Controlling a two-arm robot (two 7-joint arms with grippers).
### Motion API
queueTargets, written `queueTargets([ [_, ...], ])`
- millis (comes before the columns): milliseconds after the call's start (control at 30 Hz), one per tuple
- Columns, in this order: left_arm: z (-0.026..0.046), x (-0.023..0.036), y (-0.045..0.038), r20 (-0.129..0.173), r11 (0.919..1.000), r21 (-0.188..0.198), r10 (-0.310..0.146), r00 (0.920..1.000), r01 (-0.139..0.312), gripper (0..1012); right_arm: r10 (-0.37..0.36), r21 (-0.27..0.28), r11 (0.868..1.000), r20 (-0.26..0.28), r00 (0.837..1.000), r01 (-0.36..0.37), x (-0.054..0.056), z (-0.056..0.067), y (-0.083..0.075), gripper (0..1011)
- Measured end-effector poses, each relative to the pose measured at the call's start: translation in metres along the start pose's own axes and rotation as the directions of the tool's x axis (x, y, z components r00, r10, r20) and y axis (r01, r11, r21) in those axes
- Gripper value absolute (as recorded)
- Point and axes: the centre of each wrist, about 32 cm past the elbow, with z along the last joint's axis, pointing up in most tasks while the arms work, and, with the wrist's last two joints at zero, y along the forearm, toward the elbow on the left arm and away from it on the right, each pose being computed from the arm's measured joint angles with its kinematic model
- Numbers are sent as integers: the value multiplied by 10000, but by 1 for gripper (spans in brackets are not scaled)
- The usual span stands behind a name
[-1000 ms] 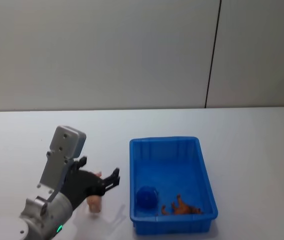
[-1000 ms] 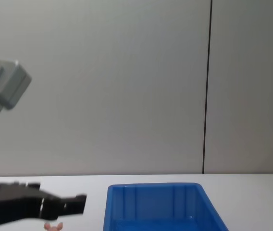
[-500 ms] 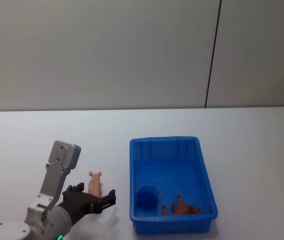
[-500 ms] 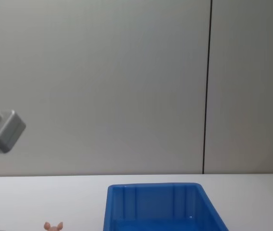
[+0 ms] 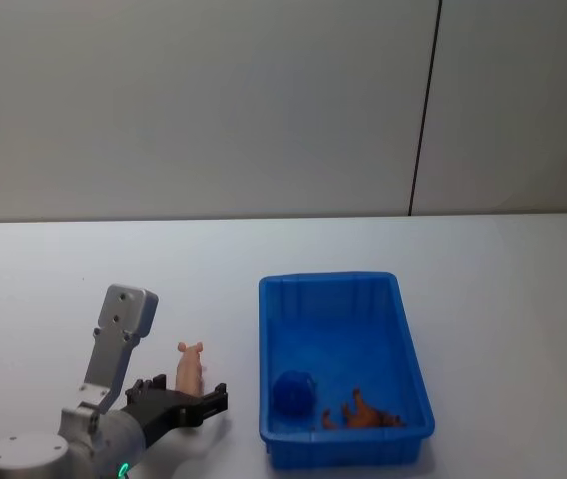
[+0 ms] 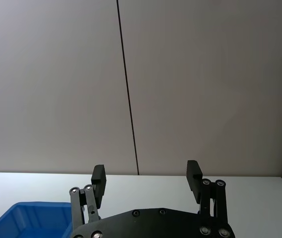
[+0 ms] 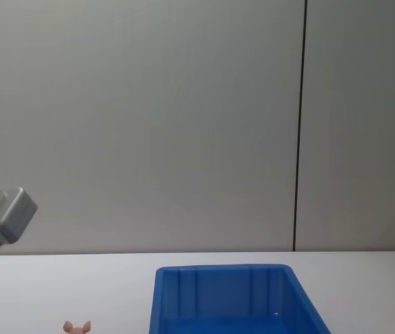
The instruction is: Pick up the two dolls from the table and place them into the box.
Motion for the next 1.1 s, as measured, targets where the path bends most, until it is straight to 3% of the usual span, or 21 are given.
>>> queueTargets([
  [233,-7,24,-53,-104,9999,81,82,9999,-81,915,-6,-6,10000,-1,10000,6,0,-1,-2,1001],
  [633,-14,45,-97,-190,9998,146,153,9997,-150,555,-6,-7,10000,-1,10000,6,-1,-2,-2,1001],
  [1100,-11,50,-110,-188,9998,113,160,9997,-157,511,-6,-9,10000,0,10000,6,0,-2,-2,1001],
])
